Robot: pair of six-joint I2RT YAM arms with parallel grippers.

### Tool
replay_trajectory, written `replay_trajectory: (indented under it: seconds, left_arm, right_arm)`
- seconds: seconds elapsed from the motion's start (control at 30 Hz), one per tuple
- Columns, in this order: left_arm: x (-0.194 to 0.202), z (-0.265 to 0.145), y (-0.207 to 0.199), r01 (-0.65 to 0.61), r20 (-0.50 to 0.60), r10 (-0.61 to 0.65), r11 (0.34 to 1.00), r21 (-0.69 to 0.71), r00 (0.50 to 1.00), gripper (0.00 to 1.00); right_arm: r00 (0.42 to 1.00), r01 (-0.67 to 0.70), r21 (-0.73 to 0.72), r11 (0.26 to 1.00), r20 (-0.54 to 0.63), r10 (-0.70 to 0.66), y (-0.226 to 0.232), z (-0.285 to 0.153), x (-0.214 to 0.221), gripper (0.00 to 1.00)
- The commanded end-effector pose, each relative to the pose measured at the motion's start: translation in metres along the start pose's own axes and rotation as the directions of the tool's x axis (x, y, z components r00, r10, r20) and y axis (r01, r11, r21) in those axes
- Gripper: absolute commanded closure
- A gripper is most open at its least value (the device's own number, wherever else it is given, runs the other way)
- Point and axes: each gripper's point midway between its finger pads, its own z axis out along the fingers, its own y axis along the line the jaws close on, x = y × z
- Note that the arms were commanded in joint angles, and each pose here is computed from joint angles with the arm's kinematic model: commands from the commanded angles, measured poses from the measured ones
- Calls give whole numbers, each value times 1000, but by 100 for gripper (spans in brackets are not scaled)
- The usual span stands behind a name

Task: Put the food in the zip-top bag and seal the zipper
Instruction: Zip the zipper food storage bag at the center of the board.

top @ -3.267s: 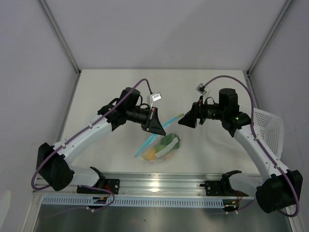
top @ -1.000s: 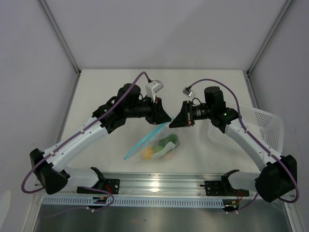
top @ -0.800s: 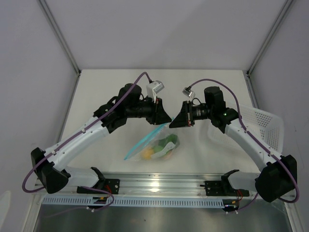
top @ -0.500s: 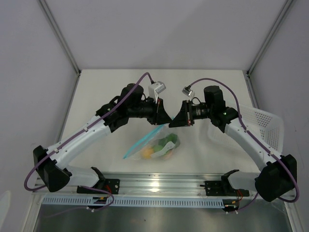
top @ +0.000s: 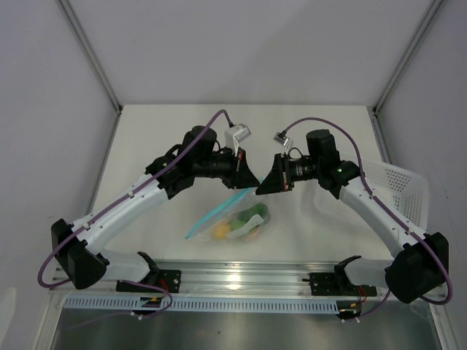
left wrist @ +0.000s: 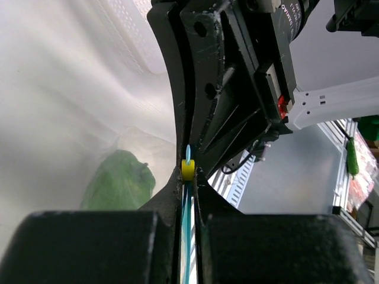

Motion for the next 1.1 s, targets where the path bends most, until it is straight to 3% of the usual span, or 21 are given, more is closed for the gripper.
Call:
replay_trajectory:
  seconds: [0.0,0.17,0.33,0.43,0.47,0.7,0.77,1.07]
  left_arm:
    - [-11,-7,-13,-32,40,28,996,80,999,100]
    - [-3,-7,-19,-25,11,24,990,136,1000,100]
    - [2,-6,-21,-15,-13,17,987,160,1000,99]
    - [6,-6,-19,-5,-28,9,987,163,1000,99]
    - [5,-6,-21,-6,-28,11,986,169,1000,99]
    - [16,-7,-11,17,-67,-9,992,126,998,99]
    - [20,-8,-5,21,-77,-13,995,97,997,99]
    - [32,-15,13,27,-101,-28,1000,-14,994,99]
  right_arm:
    - [992,124,-13,992,-11,-124,10,-4,0,87]
    - [983,183,-48,982,-10,-184,14,-4,-1,71]
    - [972,234,-89,968,0,-235,21,-4,-4,71]
    - [967,253,-106,962,9,-254,23,-4,-7,97]
    - [968,251,-104,962,11,-252,22,-4,-7,100]
    - [977,193,-62,979,108,-185,17,-2,-24,100]
    - [987,97,-67,993,137,-87,14,-4,-24,100]
    - [977,53,-106,993,213,-30,27,-11,-36,100]
